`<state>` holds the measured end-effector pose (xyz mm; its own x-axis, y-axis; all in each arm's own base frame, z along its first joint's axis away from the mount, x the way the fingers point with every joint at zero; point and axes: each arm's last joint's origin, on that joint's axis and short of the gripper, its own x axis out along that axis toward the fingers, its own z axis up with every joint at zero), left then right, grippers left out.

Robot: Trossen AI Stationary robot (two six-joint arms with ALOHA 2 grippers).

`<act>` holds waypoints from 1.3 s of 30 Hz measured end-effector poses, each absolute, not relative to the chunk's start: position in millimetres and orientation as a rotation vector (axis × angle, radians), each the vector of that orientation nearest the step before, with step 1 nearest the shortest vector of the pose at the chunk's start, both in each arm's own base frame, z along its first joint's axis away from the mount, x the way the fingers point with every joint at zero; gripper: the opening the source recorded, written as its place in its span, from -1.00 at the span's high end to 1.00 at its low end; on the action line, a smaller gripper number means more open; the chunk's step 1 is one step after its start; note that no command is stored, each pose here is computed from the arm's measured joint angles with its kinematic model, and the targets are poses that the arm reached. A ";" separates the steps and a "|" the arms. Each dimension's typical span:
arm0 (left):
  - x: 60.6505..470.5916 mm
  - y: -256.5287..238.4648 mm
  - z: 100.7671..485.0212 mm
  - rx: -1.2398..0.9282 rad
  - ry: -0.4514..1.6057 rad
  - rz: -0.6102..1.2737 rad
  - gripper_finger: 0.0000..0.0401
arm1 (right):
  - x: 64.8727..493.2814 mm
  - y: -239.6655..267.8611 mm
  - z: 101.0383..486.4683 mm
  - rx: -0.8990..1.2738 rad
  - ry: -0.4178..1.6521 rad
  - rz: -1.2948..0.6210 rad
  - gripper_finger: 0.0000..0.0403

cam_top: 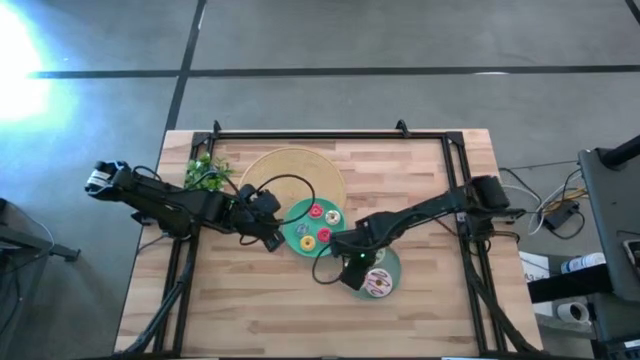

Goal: Pick & Place donuts
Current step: Put the big pink doughnut on the green plate, then return to Home Position

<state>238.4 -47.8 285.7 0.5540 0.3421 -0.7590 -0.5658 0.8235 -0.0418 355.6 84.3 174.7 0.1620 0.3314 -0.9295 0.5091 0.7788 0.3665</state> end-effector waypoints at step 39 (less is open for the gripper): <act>231.4 -66.0 270.8 -0.250 0.877 0.461 0.35 | 339.9 93.9 224.9 0.563 1.409 -0.428 0.03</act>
